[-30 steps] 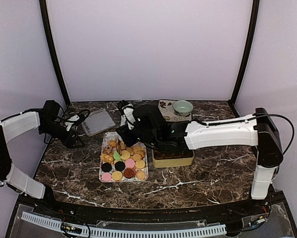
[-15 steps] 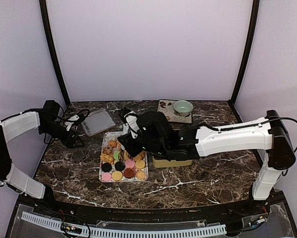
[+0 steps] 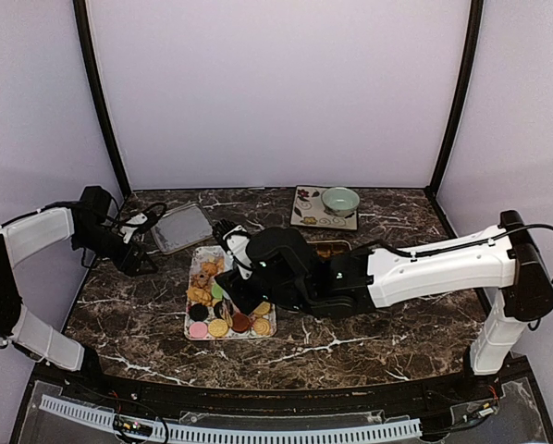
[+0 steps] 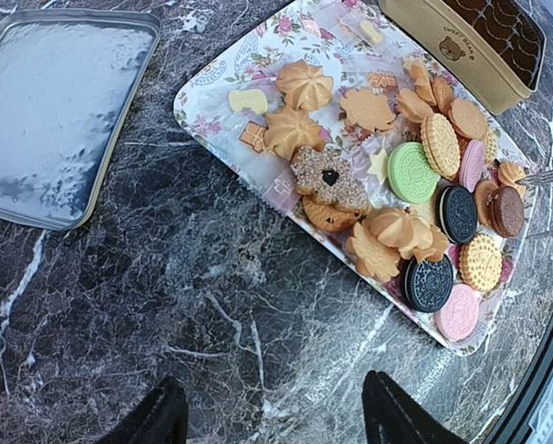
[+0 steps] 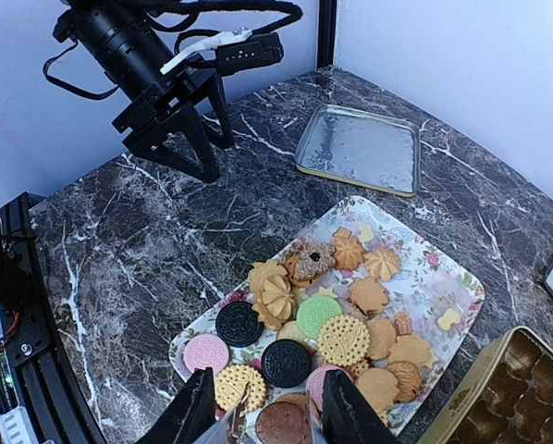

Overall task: Pack the cookies
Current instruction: Pick up the fake cookies from the plate.

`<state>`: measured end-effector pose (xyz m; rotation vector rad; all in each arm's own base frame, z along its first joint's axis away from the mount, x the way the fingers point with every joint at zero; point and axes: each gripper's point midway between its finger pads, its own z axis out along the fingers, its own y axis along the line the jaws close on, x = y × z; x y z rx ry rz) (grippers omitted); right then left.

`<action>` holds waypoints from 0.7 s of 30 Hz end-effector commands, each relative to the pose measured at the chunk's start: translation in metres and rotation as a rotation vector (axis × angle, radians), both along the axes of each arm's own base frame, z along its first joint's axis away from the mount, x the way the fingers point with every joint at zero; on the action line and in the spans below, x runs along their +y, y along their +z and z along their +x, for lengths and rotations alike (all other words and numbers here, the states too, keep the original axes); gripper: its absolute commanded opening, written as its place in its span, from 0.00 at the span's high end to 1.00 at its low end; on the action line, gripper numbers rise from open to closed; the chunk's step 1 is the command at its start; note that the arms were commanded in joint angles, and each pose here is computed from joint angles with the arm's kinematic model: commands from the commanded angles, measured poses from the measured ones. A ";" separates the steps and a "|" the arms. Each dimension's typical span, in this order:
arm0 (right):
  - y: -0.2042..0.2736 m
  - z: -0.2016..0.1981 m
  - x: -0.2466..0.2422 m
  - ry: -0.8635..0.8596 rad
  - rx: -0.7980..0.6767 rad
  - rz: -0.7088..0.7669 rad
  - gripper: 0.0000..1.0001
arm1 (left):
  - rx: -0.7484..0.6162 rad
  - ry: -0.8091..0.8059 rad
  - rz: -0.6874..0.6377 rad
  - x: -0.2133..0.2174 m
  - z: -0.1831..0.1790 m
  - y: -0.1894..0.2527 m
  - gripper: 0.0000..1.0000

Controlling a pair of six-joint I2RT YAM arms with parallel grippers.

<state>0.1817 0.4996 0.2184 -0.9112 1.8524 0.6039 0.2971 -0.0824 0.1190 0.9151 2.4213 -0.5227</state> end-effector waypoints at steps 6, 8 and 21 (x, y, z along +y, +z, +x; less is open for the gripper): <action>0.034 0.002 0.032 0.040 -0.042 0.083 0.61 | -0.036 0.008 -0.003 0.001 0.002 0.017 0.33; 0.030 -0.001 0.039 0.062 -0.031 0.082 0.60 | -0.042 0.008 0.001 0.002 0.003 0.018 0.33; -0.011 -0.004 0.055 0.074 -0.009 0.005 0.61 | -0.043 0.004 0.006 0.003 0.003 0.019 0.33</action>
